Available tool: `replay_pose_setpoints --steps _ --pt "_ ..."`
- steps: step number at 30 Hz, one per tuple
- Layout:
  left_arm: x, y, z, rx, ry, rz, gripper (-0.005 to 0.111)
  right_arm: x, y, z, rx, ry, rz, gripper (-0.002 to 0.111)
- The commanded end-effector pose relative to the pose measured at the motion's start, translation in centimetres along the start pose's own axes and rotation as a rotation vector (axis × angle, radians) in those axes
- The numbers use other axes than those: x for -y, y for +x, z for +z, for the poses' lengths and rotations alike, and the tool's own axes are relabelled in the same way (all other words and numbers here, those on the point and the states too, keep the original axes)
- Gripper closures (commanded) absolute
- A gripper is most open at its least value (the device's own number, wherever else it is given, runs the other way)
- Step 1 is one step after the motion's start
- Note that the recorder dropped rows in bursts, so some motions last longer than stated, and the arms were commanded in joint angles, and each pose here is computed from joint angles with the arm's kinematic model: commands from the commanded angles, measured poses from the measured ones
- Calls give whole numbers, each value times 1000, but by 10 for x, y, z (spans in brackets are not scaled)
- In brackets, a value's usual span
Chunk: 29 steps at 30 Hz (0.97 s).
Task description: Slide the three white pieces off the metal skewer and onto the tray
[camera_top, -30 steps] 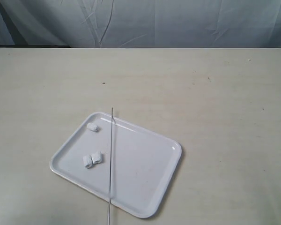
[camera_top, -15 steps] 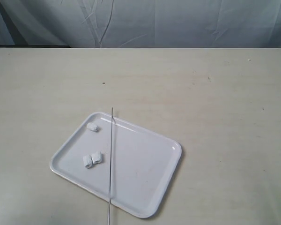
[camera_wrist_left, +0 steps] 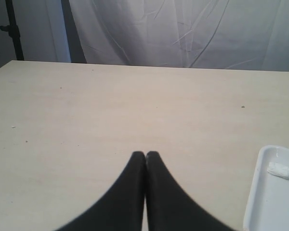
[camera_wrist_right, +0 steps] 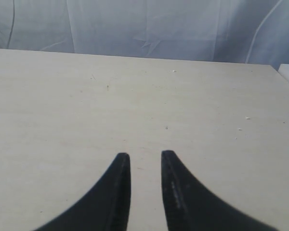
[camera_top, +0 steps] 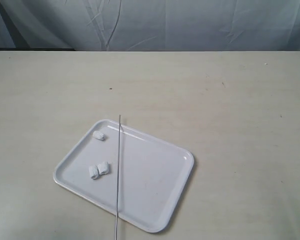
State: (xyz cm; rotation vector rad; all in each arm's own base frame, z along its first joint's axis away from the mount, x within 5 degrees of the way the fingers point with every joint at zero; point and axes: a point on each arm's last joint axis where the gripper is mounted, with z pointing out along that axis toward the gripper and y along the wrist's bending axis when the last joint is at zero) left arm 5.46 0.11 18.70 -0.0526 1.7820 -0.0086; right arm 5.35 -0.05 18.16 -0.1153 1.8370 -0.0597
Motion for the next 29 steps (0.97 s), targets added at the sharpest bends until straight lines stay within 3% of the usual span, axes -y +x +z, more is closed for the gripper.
replay_pose_setpoints --steps 1,29 --pt "0 0 0 10 -1 6 107 0 -1 0 17 7 -4 85" --pt "0 0 0 10 -1 6 107 0 0 0 5 6 2 85"
